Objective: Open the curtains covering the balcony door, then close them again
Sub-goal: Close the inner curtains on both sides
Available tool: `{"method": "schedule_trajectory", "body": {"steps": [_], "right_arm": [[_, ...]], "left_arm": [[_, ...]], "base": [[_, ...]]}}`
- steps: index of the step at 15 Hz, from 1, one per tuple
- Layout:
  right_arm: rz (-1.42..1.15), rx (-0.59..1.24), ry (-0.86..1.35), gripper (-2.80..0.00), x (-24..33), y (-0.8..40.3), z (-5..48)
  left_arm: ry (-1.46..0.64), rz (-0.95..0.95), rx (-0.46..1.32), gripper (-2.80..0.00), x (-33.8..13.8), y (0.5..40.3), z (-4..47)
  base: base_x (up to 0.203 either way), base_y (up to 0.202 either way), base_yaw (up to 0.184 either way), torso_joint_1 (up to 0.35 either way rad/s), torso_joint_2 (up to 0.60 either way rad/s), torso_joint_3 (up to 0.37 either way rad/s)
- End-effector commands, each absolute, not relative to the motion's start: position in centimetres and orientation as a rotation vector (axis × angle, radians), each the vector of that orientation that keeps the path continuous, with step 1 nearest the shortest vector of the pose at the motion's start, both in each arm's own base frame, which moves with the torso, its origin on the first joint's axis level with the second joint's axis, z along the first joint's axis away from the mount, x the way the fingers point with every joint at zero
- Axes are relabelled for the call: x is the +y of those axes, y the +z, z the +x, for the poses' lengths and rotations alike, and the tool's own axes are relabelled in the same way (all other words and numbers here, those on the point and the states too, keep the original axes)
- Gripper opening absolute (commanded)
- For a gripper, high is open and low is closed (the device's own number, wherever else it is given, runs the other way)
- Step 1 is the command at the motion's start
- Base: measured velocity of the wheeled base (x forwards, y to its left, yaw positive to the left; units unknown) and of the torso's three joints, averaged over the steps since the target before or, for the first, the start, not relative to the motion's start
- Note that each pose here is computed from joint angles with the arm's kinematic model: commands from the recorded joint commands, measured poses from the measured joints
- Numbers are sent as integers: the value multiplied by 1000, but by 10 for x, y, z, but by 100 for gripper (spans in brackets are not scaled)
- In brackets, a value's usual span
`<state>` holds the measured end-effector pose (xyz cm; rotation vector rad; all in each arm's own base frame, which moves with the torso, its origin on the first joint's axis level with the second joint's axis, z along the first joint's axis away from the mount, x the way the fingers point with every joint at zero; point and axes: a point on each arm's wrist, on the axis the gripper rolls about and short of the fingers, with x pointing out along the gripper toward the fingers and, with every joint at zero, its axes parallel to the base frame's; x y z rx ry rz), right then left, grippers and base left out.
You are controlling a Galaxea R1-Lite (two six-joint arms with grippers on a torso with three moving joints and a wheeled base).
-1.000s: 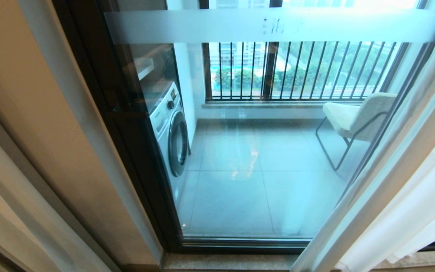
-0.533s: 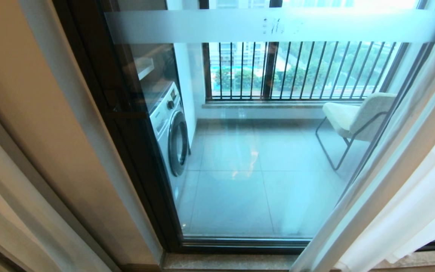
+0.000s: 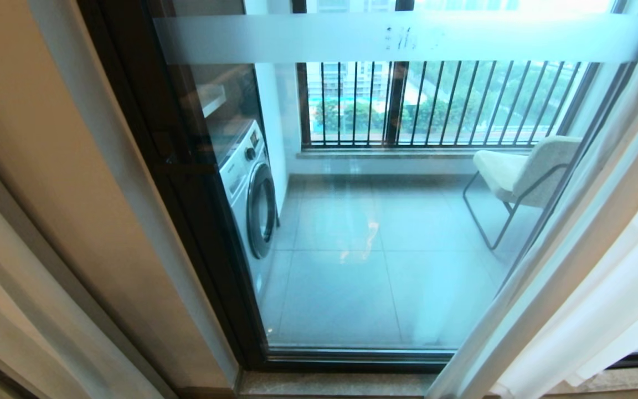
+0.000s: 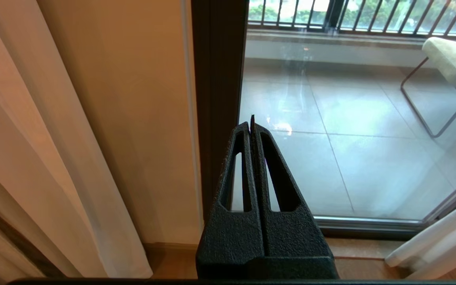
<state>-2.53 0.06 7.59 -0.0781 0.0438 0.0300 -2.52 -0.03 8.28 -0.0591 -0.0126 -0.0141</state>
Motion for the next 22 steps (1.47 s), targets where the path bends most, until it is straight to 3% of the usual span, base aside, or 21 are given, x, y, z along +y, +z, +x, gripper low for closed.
{"method": "schedule_trajectory", "body": {"steps": [1,22], "right_arm": [[-79,45,29,-280,1,76,-25],[-79,46,31,-280,1,76,-25]], "left_arm": [[-15,-60,12,-280,0,84,-27],[-20,-34,8,-280,0,84,-27]], "base": [[0,0,0,0,0,0],[0,0,0,0,0,0]]}}
